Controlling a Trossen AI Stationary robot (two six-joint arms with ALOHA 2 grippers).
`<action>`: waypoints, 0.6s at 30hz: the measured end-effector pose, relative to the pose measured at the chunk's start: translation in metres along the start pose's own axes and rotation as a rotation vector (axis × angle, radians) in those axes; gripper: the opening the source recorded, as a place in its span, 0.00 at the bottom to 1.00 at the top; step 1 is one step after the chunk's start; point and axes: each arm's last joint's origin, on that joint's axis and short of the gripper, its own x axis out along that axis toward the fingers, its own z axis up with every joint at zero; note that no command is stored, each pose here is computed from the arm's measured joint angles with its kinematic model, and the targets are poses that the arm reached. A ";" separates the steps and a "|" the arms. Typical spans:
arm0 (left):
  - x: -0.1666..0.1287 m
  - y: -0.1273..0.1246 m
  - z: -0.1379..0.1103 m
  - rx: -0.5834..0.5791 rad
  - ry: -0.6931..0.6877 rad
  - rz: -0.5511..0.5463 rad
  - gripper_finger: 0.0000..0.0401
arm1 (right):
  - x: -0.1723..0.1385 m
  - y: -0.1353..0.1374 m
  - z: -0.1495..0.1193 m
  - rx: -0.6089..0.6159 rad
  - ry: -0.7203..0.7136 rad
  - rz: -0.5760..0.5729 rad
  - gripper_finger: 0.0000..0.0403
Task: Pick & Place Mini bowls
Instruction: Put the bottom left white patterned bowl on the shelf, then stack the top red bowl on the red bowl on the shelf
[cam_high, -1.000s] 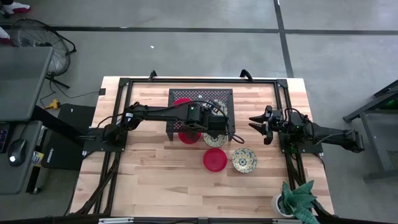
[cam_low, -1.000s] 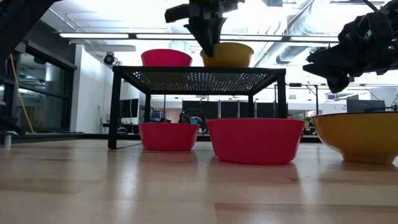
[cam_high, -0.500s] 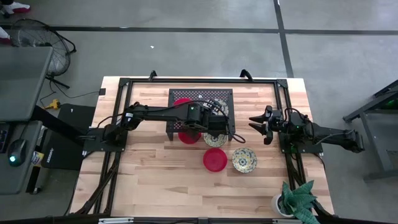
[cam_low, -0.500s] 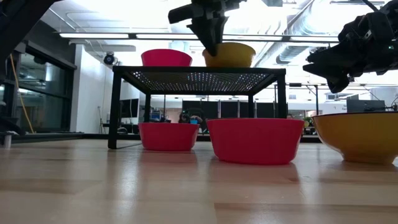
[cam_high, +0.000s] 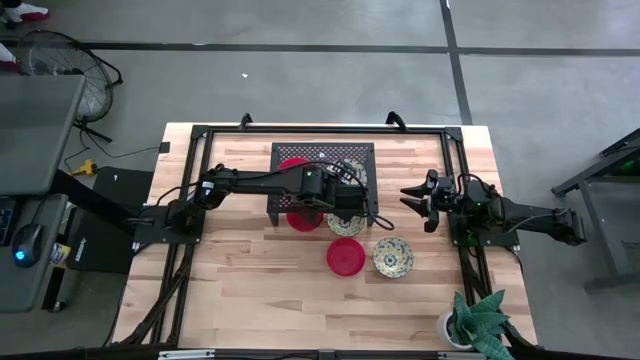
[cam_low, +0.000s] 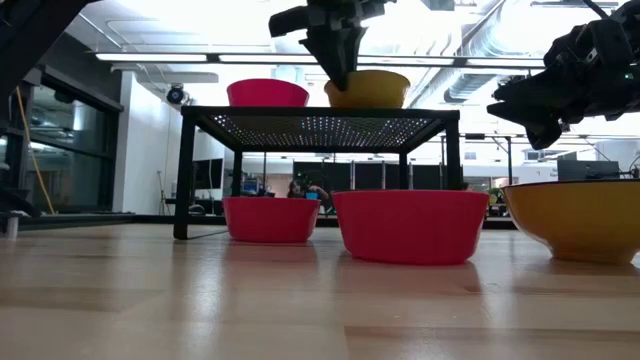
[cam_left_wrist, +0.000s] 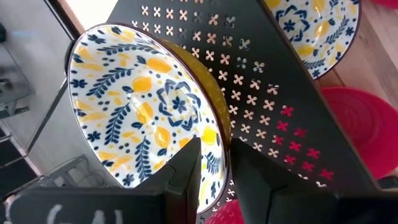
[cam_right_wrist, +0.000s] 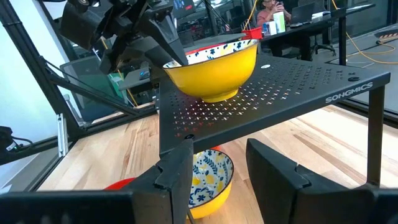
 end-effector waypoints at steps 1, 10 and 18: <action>0.000 0.000 0.000 0.004 0.003 -0.002 0.20 | 0.000 0.000 0.000 0.000 0.000 0.000 0.34; -0.002 -0.003 0.001 0.019 0.004 -0.007 0.31 | 0.000 0.000 0.000 0.000 0.000 0.000 0.34; -0.018 0.000 -0.006 0.008 -0.008 0.036 0.41 | 0.000 0.000 0.000 0.000 0.000 0.000 0.34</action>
